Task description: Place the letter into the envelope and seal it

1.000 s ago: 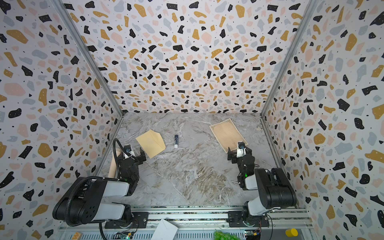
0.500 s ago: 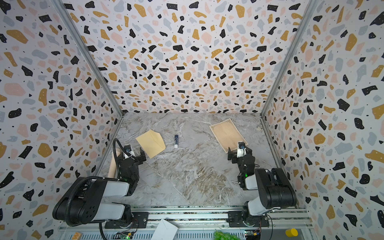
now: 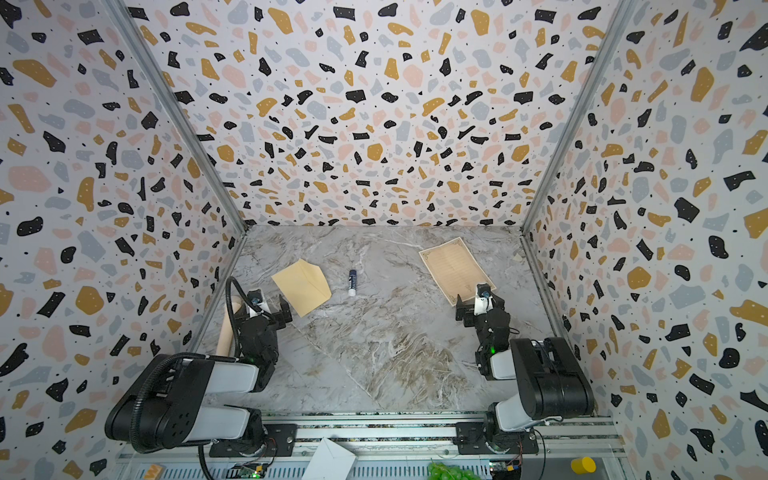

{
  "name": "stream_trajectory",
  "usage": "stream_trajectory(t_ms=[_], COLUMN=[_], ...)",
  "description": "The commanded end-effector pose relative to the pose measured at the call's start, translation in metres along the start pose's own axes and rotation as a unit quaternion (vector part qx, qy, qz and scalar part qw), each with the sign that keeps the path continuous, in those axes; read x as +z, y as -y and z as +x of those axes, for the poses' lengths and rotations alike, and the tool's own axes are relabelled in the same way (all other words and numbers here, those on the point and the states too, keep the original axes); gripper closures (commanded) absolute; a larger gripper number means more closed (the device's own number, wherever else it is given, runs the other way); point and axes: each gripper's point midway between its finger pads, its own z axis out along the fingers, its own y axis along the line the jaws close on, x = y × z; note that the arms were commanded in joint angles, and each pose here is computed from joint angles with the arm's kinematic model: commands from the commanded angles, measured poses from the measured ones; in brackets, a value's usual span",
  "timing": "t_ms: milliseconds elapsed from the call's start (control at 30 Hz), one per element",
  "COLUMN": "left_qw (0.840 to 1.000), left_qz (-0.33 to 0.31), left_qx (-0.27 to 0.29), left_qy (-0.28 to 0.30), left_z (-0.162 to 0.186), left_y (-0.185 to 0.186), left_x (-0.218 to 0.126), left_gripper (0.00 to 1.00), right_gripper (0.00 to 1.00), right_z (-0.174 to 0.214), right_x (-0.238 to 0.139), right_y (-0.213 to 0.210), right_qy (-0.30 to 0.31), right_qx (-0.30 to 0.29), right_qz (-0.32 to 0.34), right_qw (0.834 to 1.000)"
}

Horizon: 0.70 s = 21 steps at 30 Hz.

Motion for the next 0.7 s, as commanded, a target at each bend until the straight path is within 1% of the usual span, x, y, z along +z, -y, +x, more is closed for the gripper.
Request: stream_trajectory(t_ms=[0, 67, 133, 200, 300, 367, 433, 467, 533, 600, 667], left_qw=[0.998, 0.996, 0.993, 0.987, 0.971, 0.956, 0.941, 0.936, 0.929, 0.930, 0.933], left_qz=[-0.022, -0.045, -0.037, 0.007, 0.098, 0.172, 0.233, 0.252, 0.258, 0.244, 0.248], left_qx=[-0.037, -0.063, -0.106, -0.149, -0.205, -0.226, -0.233, -0.236, -0.258, -0.274, -0.260], left_qy=[0.034, 0.035, 0.045, 0.057, 0.071, 0.077, 0.078, 0.073, 0.058, 0.030, 0.018], left_z=[-0.038, -0.056, -0.079, -0.104, -0.142, -0.167, -0.184, -0.188, -0.191, -0.183, -0.179], left_y=[-0.010, -0.022, -0.024, -0.014, 0.010, 0.032, 0.050, 0.056, 0.058, 0.056, 0.058], left_x=[-0.005, -0.011, -0.018, -0.026, -0.037, -0.046, -0.055, -0.058, -0.058, -0.054, -0.056], left_gripper=[0.00, 0.00, 0.00, 0.00, 0.00, 0.00, 0.00, 0.01, 0.01, 0.00, 0.00], right_gripper=[0.01, 0.01, 0.01, 0.01, 0.01, 0.01, 0.01, 0.01, 0.01, 0.01, 0.01], right_z=[-0.049, -0.078, -0.103, -0.121, -0.135, -0.134, -0.126, -0.123, -0.112, -0.100, -0.089], right_x=[-0.002, -0.013, -0.024, -0.032, -0.040, -0.043, -0.045, -0.047, -0.047, -0.044, -0.040], right_y=[0.007, 0.006, 0.006, 0.002, 0.000, -0.003, -0.005, -0.010, -0.012, -0.018, -0.020], right_qy=[0.017, 0.032, 0.040, 0.039, 0.015, -0.005, -0.026, -0.032, -0.048, -0.059, -0.071], right_qx=[0.016, 0.027, 0.044, 0.059, 0.123, 0.172, 0.237, 0.257, 0.303, 0.334, 0.358], right_qz=[0.012, 0.006, -0.004, -0.022, -0.044, -0.060, -0.073, -0.100, -0.122, -0.147, -0.154], right_qw=[1.000, 0.999, 0.998, 0.997, 0.991, 0.983, 0.968, 0.961, 0.944, 0.929, 0.918])
